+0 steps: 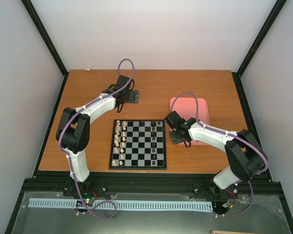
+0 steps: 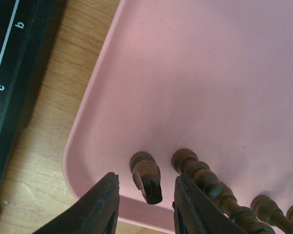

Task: Set up the chess pieces on the board
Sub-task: Pick up the chess piece from the storage box, then place the chess piece on the chessboard.

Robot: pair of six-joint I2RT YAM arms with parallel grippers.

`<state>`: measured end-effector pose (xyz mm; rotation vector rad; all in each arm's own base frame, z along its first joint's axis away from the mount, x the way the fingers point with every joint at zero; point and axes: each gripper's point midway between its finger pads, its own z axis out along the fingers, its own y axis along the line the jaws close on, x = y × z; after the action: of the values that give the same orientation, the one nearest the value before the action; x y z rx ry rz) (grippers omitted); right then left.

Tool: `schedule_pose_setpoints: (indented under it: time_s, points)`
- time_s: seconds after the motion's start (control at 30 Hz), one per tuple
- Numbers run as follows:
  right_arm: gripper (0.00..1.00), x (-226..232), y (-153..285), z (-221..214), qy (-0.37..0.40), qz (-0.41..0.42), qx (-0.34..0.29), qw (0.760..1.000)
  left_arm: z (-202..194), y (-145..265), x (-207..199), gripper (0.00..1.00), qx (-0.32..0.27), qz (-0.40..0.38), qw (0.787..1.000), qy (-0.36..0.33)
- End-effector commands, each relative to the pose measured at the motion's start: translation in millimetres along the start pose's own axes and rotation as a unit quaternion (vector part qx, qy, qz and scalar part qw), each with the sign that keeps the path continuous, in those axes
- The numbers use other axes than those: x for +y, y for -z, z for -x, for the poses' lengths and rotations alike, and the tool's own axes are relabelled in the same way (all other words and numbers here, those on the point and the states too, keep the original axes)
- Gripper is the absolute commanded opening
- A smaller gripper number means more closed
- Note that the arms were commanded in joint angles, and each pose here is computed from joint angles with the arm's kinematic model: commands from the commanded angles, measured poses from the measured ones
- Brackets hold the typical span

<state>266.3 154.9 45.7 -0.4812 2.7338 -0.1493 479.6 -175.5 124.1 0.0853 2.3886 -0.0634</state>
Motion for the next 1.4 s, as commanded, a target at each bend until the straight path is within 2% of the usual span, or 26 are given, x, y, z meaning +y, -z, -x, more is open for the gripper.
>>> schedule_pose_setpoints:
  time_s: [0.0, 0.43, 0.87, 1.37]
  points:
    - [0.31, -0.9, -8.0, -2.0, -0.002, -0.001, 0.005, 1.0, 9.2, 0.2, 1.9, 1.0, -0.007, 0.005, 1.0, 0.006]
    - [0.09, -0.3, -6.9, 1.1, -0.004, 0.002, 0.004, 1.0, 9.5, 0.2, 2.4, 1.0, -0.008, 0.007, 1.0, 0.005]
    - [0.07, 4.7, 48.5, 58.8, -0.018, 0.037, -0.079, 0.996, 11.4, 3.1, 1.2, 1.0, -0.01, 0.002, 1.0, 0.006]
    - [0.07, 45.0, 20.8, 102.6, 0.006, 0.089, -0.068, 0.994, 12.3, 4.9, 0.6, 1.0, -0.012, 0.0, 1.0, 0.006]
